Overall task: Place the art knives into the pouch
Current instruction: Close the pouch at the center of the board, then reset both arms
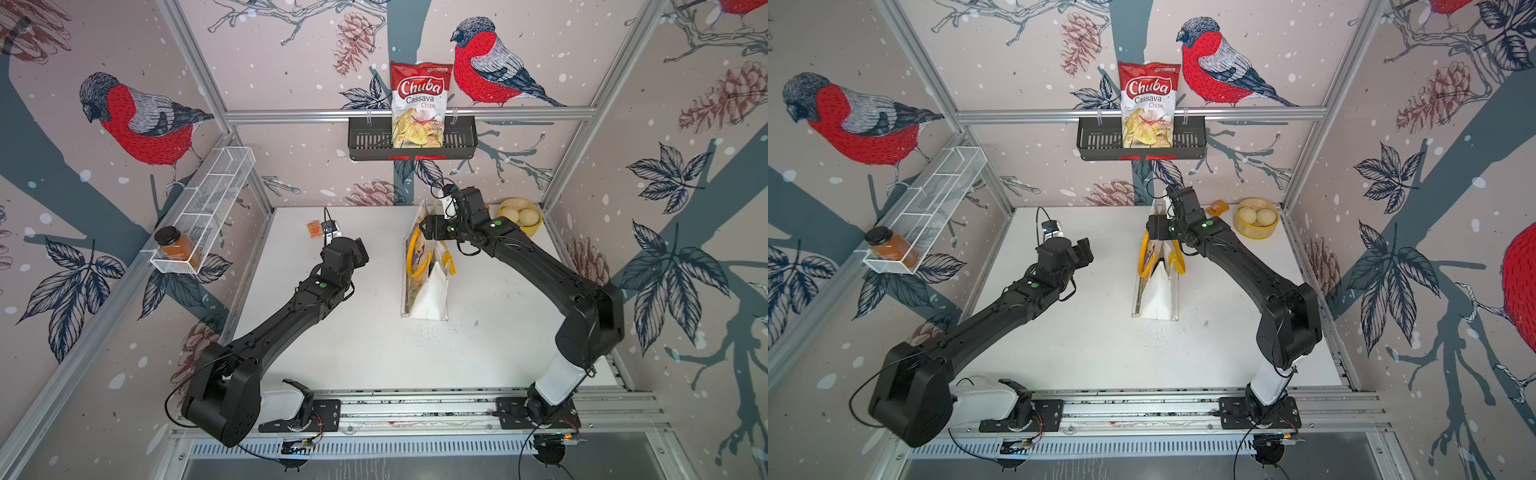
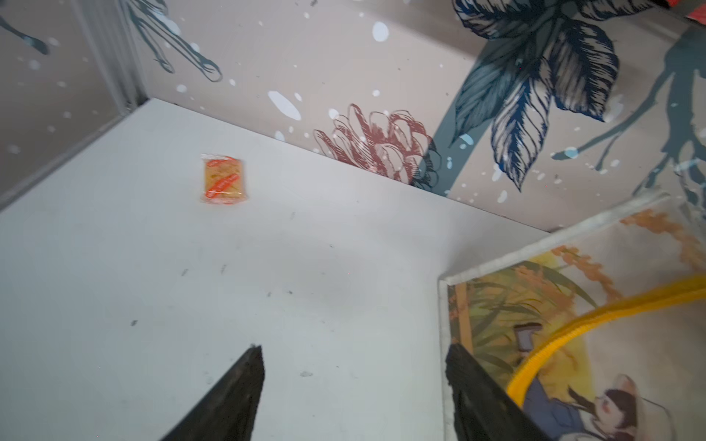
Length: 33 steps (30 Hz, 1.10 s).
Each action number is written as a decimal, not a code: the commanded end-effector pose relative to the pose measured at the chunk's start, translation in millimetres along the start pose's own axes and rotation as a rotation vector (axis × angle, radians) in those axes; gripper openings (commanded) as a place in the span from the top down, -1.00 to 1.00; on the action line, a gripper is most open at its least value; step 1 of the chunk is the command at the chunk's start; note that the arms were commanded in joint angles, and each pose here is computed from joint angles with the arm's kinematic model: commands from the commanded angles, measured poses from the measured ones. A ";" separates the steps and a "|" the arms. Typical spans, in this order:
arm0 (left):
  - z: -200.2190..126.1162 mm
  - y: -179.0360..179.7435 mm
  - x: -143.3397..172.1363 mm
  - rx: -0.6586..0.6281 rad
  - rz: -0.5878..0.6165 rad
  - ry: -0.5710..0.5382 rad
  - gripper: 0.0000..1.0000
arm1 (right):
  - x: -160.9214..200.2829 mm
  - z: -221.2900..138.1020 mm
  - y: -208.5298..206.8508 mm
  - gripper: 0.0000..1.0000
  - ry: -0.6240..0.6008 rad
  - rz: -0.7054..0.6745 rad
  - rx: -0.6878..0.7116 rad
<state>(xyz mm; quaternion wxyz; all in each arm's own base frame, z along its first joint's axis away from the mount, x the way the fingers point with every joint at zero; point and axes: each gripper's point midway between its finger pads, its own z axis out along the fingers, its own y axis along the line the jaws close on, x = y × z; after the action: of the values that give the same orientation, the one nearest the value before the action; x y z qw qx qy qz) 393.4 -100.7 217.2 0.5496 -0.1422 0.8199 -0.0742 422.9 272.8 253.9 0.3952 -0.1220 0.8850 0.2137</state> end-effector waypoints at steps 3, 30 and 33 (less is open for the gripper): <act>-4.8 49.3 -6.2 -0.169 0.047 -0.068 -0.52 | -15.6 -26.5 -31.5 -1.00 -0.118 0.026 0.088; -11.1 126.8 38.8 -0.371 0.372 -0.312 -0.93 | 106.7 -75.9 -302.7 -0.99 -0.231 0.304 0.640; -12.7 124.7 40.4 -0.310 0.400 -0.346 -0.97 | 126.7 -73.4 -312.4 -0.99 -0.267 0.316 0.593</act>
<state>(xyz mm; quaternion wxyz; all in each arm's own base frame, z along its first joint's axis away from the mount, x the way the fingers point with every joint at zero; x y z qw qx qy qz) 336.9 13.8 106.5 0.5723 -0.0765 0.7862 0.2202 395.3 -40.5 94.2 0.4156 0.1768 0.8922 -0.0023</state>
